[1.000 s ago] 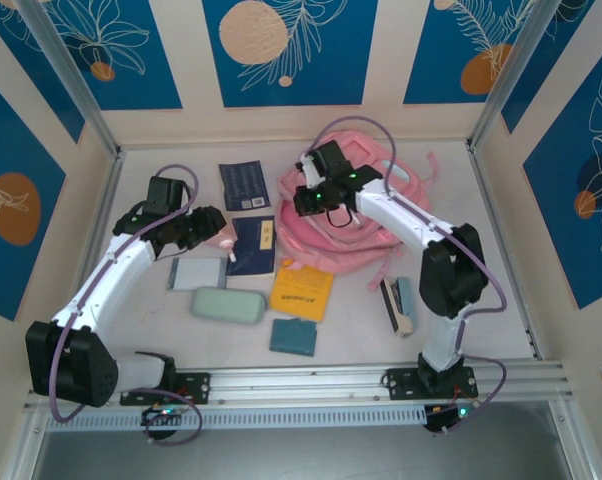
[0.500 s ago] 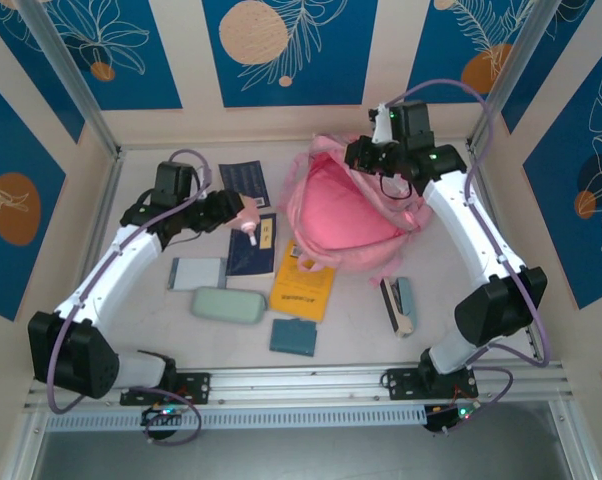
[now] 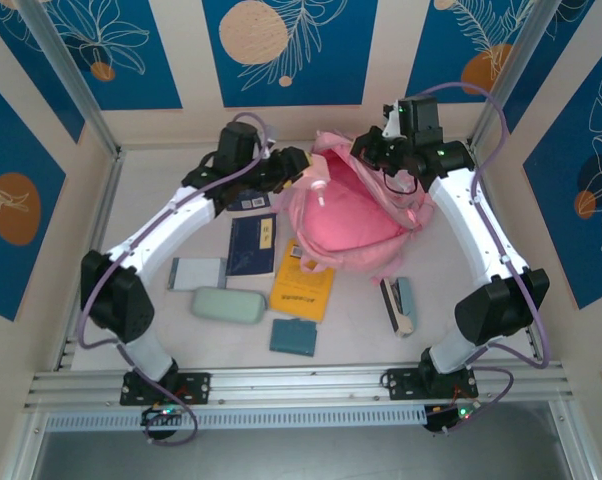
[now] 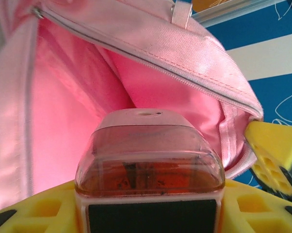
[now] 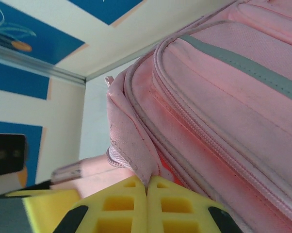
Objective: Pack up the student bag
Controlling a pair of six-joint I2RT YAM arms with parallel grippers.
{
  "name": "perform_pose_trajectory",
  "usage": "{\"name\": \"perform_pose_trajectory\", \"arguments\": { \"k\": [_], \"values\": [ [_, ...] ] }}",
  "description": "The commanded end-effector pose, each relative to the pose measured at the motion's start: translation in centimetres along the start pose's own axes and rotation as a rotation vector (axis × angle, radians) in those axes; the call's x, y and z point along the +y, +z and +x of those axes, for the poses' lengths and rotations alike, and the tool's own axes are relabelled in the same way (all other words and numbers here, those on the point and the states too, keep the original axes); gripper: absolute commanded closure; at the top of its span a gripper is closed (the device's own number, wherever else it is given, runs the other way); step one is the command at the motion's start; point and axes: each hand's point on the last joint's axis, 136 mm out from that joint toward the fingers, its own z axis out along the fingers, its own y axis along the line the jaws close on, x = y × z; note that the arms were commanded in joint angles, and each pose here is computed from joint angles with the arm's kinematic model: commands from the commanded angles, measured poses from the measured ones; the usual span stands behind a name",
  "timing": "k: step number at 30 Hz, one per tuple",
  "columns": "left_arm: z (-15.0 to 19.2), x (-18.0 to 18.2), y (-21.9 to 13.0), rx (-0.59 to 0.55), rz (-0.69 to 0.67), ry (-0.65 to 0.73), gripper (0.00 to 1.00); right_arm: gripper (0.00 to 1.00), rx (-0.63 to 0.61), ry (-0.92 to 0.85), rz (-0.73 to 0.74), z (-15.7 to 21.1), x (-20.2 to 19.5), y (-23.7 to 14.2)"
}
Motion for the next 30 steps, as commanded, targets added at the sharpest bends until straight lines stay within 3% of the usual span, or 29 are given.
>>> {"name": "perform_pose_trajectory", "arguments": {
  "k": [1, 9, 16, 18, 20, 23, 30],
  "values": [
    [-1.2, 0.2, 3.5, -0.033, 0.013, -0.115, 0.65, 1.0, -0.134, 0.118, -0.134, -4.1, 3.0, -2.0],
    [-4.1, 0.0, 11.9, -0.029, 0.034, -0.179, 0.66, 1.0, -0.179, 0.25, -0.212, -7.2, 4.8, -2.1],
    [-4.2, 0.1, 17.5, -0.023, 0.02, -0.224, 0.62, 1.0, -0.221, 0.298, -0.207, -8.8, 5.1, -1.6],
    [-3.6, 0.0, 18.9, -0.005, 0.032, -0.231, 0.5, 1.0, -0.237, 0.319, -0.207, -9.2, 4.9, -1.4],
    [-3.2, 0.2, 20.2, 0.017, 0.048, -0.251, 0.2, 1.0, -0.245, 0.329, -0.212, -9.6, 5.0, -1.2],
    [-2.6, 1.1, 21.2, 0.056, 0.06, -0.276, 0.0, 1.0, -0.251, 0.336, -0.21, -10.0, 4.9, -1.0],
    [-3.2, -0.3, 18.9, 0.08, 0.068, -0.185, 0.0, 1.0, -0.287, 0.321, -0.163, -10.7, 3.6, -1.4]
  ]
}}
